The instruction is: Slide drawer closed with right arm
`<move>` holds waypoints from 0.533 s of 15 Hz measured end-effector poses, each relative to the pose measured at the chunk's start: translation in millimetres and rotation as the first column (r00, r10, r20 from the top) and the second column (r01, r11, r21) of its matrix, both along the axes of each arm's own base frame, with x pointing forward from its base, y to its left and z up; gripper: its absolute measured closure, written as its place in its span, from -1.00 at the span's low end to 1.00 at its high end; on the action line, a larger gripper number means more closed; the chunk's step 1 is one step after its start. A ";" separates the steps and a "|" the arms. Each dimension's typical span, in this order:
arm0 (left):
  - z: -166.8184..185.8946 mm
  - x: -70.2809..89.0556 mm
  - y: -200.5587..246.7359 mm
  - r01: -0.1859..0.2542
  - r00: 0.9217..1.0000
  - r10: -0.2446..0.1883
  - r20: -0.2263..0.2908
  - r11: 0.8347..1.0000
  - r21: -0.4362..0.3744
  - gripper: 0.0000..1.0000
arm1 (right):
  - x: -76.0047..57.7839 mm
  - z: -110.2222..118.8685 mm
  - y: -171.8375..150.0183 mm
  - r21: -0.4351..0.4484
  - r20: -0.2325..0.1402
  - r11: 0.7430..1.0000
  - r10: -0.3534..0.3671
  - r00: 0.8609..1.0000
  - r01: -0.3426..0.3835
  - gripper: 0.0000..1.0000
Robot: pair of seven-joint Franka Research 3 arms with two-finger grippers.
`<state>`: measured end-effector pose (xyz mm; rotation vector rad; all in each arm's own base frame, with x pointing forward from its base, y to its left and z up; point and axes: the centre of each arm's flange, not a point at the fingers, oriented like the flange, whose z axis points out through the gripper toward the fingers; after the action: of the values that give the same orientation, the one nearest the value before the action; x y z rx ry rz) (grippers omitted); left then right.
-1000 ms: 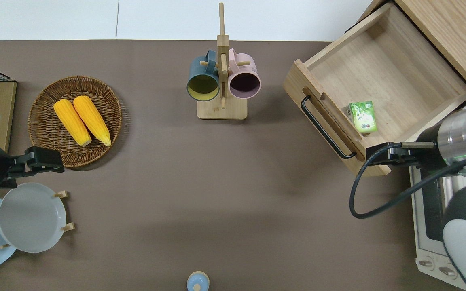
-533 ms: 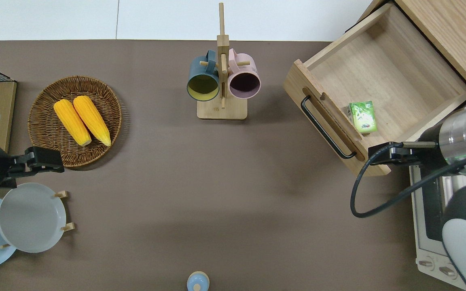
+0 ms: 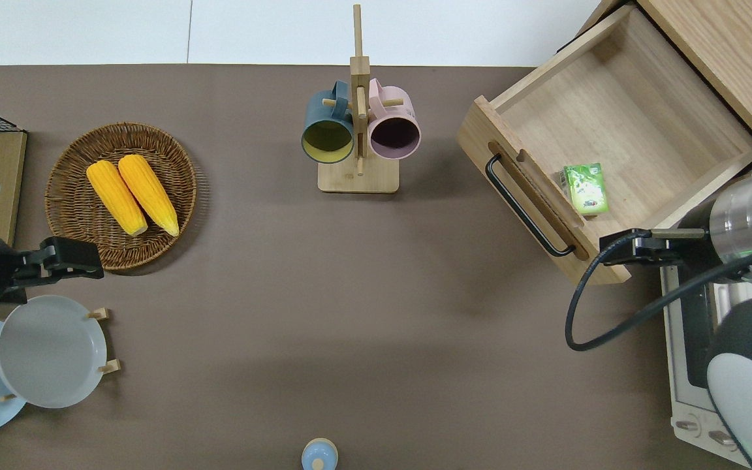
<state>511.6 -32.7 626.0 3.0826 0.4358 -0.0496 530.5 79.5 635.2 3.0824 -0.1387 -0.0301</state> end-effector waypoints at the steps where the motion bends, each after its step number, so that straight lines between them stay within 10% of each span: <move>1: 0.0 0.0 0.0 0.000 1.000 0.000 0.000 1.000 0.000 -0.99 | -0.3 0.0 2.0 0.000 0.000 1.000 0.004 1.000 -0.004 -0.97; 5: 0.0 0.0 0.0 0.000 1.000 0.000 0.000 1.000 0.000 -0.99 | -1.5 0.0 9.5 -0.002 0.000 1.000 0.018 1.000 -0.018 -0.88; 8: 0.0 0.0 0.0 0.000 1.000 0.000 0.000 1.000 0.000 -0.99 | -3.2 -0.1 17.7 -0.010 0.001 1.000 0.018 1.000 -0.018 -0.19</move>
<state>511.6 -32.7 626.0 3.0826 0.4358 -0.0496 527.4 97.2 635.1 3.0736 -0.1101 -0.0276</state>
